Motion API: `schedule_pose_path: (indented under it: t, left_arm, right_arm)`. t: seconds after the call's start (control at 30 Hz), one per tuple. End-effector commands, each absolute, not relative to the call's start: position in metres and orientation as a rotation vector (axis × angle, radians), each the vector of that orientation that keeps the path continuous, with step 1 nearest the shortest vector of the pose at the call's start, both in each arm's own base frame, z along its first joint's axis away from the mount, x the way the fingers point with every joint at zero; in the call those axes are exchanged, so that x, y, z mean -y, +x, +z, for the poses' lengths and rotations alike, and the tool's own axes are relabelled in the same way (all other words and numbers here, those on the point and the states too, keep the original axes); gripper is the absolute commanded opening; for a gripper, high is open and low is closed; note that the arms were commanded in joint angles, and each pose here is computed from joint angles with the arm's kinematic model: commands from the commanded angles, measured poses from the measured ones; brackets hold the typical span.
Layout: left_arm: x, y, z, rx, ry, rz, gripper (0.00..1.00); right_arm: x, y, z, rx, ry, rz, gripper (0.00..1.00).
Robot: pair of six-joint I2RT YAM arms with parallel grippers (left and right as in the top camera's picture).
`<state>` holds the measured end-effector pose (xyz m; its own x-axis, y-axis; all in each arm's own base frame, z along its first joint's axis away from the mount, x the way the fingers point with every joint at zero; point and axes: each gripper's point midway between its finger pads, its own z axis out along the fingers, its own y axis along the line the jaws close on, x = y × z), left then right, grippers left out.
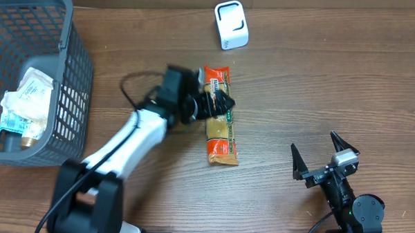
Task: Scan the item barcode
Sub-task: 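Lift the spaghetti pack out with the left gripper and place it mid-table, then move the left gripper back into the basket toward a clear bag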
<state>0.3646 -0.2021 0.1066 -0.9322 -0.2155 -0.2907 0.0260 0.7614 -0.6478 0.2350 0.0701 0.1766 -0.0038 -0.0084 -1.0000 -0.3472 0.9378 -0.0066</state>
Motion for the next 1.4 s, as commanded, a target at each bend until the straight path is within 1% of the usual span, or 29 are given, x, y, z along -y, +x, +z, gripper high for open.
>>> schedule_pose_path:
  t: [0.0, 0.1, 0.2, 0.23, 0.27, 0.3, 0.37, 0.53, 0.63, 0.73, 0.97, 1.37]
  left_arm:
    - [0.169, 0.396, 0.226, -2.338, 0.024, -0.902, 1.00]
    - [0.120, 0.402, 0.285, -2.260, 0.009, -0.754, 1.00]
    - [0.064, 0.400, 0.326, -2.211, -0.038, -0.569, 1.00]
    - [0.033, 0.397, 0.340, -2.198, -0.100, -0.480, 1.00]
    - [0.017, 0.395, 0.345, -2.194, -0.139, -0.438, 1.00]
    - [-0.029, 0.386, 0.354, -2.188, -0.281, -0.319, 1.00]
    - [-0.080, 0.372, 0.354, -2.182, -0.475, -0.200, 1.00]
    - [-0.179, 0.329, 0.329, -2.138, -0.923, -0.051, 1.00]
    - [-0.219, 0.308, 0.307, -2.107, -1.112, -0.015, 1.00]
    - [-0.248, 0.297, 0.281, -2.074, -1.247, -0.010, 1.00]
    - [-0.284, 0.296, 0.212, -2.183, -1.287, 0.083, 1.00]
    - [-0.310, 0.320, 0.126, -2.353, -1.251, 0.068, 1.00]
  right_arm:
    - [-0.072, 0.235, 0.175, -1.556, -0.288, 0.281, 1.00]
    - [-0.072, 0.235, 0.175, -1.556, -0.288, 0.281, 1.00]
    - [-0.072, 0.235, 0.175, -1.556, -0.288, 0.281, 1.00]
    - [-0.072, 0.235, 0.175, -1.556, -0.288, 0.281, 1.00]
    - [-0.072, 0.235, 0.175, -1.556, -0.288, 0.281, 1.00]
    - [-0.072, 0.235, 0.175, -1.556, -0.288, 0.281, 1.00]
    - [-0.072, 0.235, 0.175, -1.556, -0.288, 0.281, 1.00]
    - [-0.072, 0.235, 0.175, -1.556, -0.288, 0.281, 1.00]
    - [-0.072, 0.235, 0.175, -1.556, -0.288, 0.281, 1.00]
    - [-0.072, 0.235, 0.175, -1.555, -0.288, 0.281, 1.00]
    - [-0.072, 0.235, 0.175, -1.555, -0.288, 0.281, 1.00]
    - [-0.072, 0.235, 0.175, -1.555, -0.288, 0.281, 1.00]
